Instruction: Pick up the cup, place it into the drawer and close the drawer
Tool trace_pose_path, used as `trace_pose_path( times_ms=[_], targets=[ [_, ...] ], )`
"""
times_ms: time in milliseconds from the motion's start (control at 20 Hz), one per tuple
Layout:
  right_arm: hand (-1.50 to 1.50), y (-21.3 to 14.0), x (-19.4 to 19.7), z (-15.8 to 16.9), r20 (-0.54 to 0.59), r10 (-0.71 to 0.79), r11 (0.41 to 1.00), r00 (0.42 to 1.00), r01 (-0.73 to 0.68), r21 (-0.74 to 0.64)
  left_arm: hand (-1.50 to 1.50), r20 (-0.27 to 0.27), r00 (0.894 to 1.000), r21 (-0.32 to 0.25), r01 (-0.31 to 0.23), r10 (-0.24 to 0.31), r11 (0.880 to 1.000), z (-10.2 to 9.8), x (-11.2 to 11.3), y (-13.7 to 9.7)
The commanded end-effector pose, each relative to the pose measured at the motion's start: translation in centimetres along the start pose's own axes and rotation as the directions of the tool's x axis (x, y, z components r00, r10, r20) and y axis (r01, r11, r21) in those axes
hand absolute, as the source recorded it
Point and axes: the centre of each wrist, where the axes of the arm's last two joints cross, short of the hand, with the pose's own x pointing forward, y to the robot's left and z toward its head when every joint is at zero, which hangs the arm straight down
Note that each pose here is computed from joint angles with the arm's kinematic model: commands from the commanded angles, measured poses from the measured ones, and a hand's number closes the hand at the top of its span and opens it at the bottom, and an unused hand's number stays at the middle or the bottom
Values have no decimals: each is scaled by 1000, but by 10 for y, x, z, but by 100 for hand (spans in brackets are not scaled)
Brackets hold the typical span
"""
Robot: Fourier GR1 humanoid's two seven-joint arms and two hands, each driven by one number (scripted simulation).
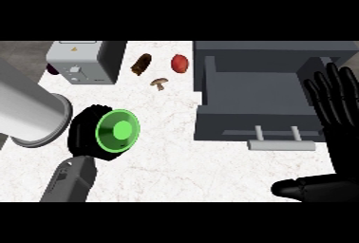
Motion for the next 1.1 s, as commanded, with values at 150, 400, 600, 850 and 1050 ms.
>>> trace_pose_path(
  times_ms=[150,400,600,850,1050],
  targets=[
    [-150,-3,1,11,-9,21,1000,1000,-21,1,150,28,997,-91,-70,73,993,-33,39,-60],
    [-150,0,-7,5,-6,11,1000,1000,-11,-1,150,37,995,-126,-88,93,988,-75,92,-99],
    [-150,-11,3,1,15,12,1000,1000,-12,1,150,66,997,-128,-39,48,991,-90,89,-131],
    [-150,-10,1,6,-9,7,1000,1000,-7,6,150,69,997,-139,-17,26,990,-138,121,-163],
    [-150,-9,-2,8,-14,17,1000,1000,-17,9,150,61,998,-164,26,-16,986,-153,110,-167]
  ],
)
